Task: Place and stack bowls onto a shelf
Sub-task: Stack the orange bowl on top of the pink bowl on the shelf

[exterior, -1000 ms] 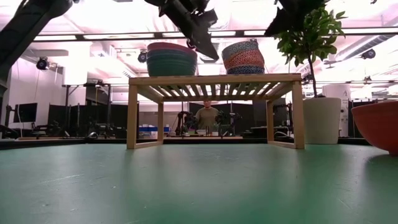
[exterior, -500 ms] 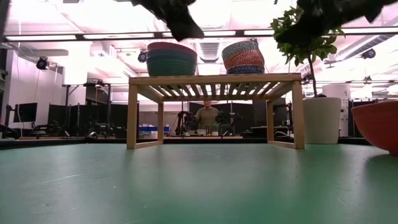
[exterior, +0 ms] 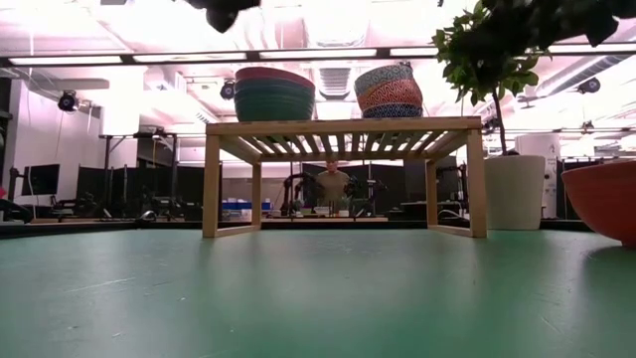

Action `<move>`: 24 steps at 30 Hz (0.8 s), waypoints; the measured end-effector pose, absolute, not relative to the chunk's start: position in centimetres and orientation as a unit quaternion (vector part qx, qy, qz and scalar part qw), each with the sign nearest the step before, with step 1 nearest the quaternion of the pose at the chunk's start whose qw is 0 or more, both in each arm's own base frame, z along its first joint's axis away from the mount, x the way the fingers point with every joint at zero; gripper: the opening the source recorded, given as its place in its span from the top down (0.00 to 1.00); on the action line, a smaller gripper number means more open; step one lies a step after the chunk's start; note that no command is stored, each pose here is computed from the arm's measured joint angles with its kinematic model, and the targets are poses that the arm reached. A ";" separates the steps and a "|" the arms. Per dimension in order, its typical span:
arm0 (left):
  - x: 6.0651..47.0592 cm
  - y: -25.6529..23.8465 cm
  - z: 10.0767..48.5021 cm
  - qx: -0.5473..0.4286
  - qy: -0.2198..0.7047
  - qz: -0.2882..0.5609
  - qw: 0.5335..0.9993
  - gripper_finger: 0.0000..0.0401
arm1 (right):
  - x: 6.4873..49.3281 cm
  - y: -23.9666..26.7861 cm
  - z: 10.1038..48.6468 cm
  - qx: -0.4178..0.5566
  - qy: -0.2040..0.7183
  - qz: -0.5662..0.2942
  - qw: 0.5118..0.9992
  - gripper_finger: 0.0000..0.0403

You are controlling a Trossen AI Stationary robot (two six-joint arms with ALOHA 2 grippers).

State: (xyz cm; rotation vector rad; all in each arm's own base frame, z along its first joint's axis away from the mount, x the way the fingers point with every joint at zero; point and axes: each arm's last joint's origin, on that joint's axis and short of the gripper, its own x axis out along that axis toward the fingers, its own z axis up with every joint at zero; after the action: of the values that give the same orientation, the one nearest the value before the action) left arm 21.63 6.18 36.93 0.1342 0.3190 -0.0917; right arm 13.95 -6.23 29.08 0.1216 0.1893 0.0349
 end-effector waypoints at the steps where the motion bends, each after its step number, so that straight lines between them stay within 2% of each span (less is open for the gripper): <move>1: 21.1 5.9 36.8 0.070 0.143 -0.046 0.986 0.91 | 14.0 -6.0 29.4 0.073 0.097 0.024 0.992 0.98; 7: 19.1 5.0 36.8 0.090 0.049 -0.039 0.994 0.91 | 14.4 -4.3 30.4 0.177 0.218 0.051 0.958 0.98; 12: 18.5 4.8 36.9 0.068 0.016 -0.035 0.997 0.91 | 15.2 -2.3 29.1 0.244 0.389 0.035 0.887 0.98; 17: 19.1 4.8 36.6 0.037 0.016 -0.038 0.998 0.91 | 15.6 0.3 27.7 0.178 0.523 -0.003 0.834 0.98; 24: 20.3 4.1 36.0 -0.003 0.028 -0.063 0.998 0.91 | 16.3 2.4 27.6 0.160 0.557 -0.016 0.815 0.96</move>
State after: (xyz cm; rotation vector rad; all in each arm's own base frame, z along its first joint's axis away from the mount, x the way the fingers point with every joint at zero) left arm 20.31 4.06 36.05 -0.0062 0.0569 -0.1267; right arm 16.34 2.35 27.59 0.3416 1.1892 -0.0342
